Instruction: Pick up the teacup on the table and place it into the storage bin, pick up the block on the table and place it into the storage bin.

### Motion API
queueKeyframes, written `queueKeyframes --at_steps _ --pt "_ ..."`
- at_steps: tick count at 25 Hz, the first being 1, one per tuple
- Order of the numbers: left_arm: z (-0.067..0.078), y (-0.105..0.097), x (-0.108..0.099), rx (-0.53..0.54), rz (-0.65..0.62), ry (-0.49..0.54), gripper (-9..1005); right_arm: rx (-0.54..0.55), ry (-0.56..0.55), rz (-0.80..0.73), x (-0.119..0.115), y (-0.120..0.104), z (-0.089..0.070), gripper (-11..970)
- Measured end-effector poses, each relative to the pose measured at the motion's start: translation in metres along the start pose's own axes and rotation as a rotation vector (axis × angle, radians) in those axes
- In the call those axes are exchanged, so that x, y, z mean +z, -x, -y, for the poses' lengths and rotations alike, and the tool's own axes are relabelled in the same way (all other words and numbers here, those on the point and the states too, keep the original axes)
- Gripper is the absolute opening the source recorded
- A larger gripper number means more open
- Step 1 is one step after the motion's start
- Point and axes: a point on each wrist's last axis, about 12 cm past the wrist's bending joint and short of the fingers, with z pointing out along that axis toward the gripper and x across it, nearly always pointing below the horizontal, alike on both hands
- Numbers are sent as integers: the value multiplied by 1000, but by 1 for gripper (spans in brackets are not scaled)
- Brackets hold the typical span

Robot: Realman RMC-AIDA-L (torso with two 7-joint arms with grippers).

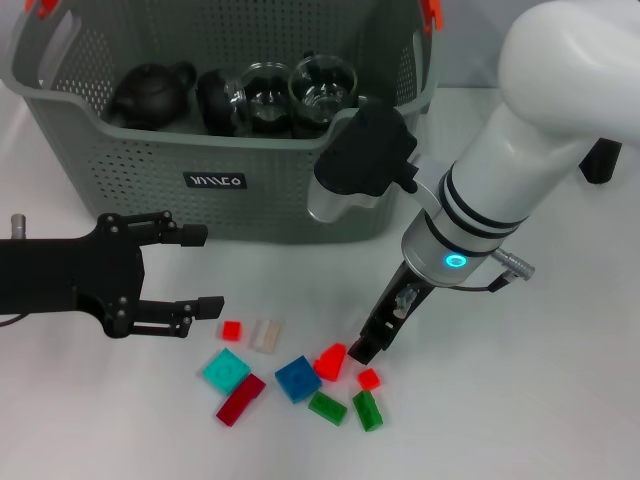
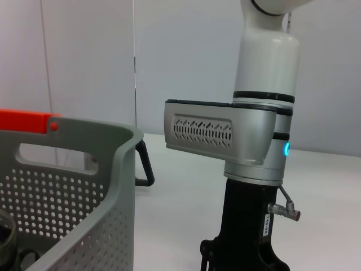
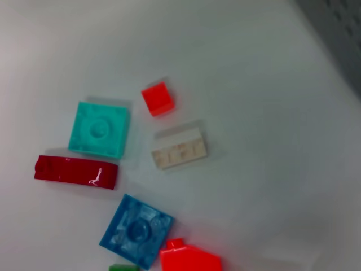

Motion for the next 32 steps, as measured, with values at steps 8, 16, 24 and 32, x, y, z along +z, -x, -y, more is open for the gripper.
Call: queueKeyframes --at_steps 8,16,24,32 --pt "0 0 0 1 1 -1 829 -2 -6 -2 2 0 -1 648" --pt "1 -1 1 4 2 -1 829 4 7 6 1 1 -3 479" --pt "2 -2 -2 -2 4 6 829 17 31 40 -13 -1 -4 439" --pt "1 -2 -5 -4 9 16 829 9 41 168 -86 1 -12 442"
